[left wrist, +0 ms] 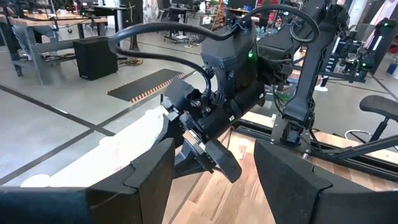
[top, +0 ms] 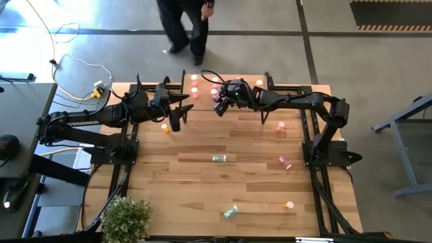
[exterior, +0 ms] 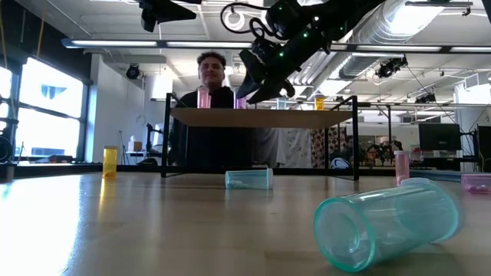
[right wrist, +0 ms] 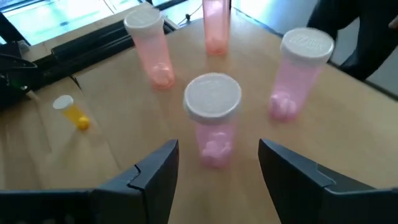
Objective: Pick and place medicine bottles onto shelf by color
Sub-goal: Put the top blue pill bottle on the shelf aligned with the blue pill bottle on the shelf
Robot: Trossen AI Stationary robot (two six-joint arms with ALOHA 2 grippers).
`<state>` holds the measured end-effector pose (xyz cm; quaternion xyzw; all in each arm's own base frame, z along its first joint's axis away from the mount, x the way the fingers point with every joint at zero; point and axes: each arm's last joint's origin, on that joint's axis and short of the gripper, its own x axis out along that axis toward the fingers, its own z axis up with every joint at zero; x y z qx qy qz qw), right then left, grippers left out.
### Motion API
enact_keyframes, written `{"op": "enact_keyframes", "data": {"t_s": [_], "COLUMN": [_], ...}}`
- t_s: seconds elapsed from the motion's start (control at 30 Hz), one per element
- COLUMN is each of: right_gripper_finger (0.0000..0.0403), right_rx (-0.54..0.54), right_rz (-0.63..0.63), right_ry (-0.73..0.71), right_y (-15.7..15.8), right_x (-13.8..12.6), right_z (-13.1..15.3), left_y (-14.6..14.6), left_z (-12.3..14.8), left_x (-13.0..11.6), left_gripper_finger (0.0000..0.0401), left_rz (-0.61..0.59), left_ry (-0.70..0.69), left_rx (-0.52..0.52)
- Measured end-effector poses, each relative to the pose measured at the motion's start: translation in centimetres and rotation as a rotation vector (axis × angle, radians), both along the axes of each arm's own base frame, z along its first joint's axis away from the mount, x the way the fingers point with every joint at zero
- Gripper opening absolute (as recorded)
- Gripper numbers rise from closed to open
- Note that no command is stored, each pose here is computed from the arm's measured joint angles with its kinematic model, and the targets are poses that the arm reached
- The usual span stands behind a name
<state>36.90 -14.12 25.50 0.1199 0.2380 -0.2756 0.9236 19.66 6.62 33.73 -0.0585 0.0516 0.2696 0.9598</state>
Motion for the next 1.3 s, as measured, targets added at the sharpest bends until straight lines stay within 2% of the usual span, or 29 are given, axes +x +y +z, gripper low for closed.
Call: {"op": "enact_keyframes", "data": {"t_s": [0.47, 0.67, 0.8, 1.03, 1.3], "right_gripper_finger": [0.0211, 0.0211, 0.0211, 0.0211, 0.0211], "right_rx": [0.083, 0.11, 0.129, 0.22, 0.235], "right_rz": [0.057, 0.056, 0.083, 0.105, 0.143], "right_ry": [0.018, 0.021, 0.016, 0.015, 0.039], "right_y": [2.2, 4.1, 5.9, 8.8, 10.5], "right_x": [-0.5, -1.5, -2.4, -4.9, -6.9], "right_z": [0.9, 2.5, 3.9, 6.3, 7.7], "left_y": [0.0, -0.5, -1.1, -2.1, -3.7], "left_z": [-0.4, -0.7, -1.1, -2.7, -5.6], "left_x": [-0.1, 0.0, 0.2, 2.0, 4.9], "left_gripper_finger": [0.0211, 0.0211, 0.0211, 0.0211, 0.0211], "left_rz": [0.0, -0.023, -0.088, -0.179, -0.242], "left_ry": [0.038, 0.06, 0.088, 0.169, 0.286], "left_rx": [-0.012, -0.042, -0.069, -0.132, -0.193]}}
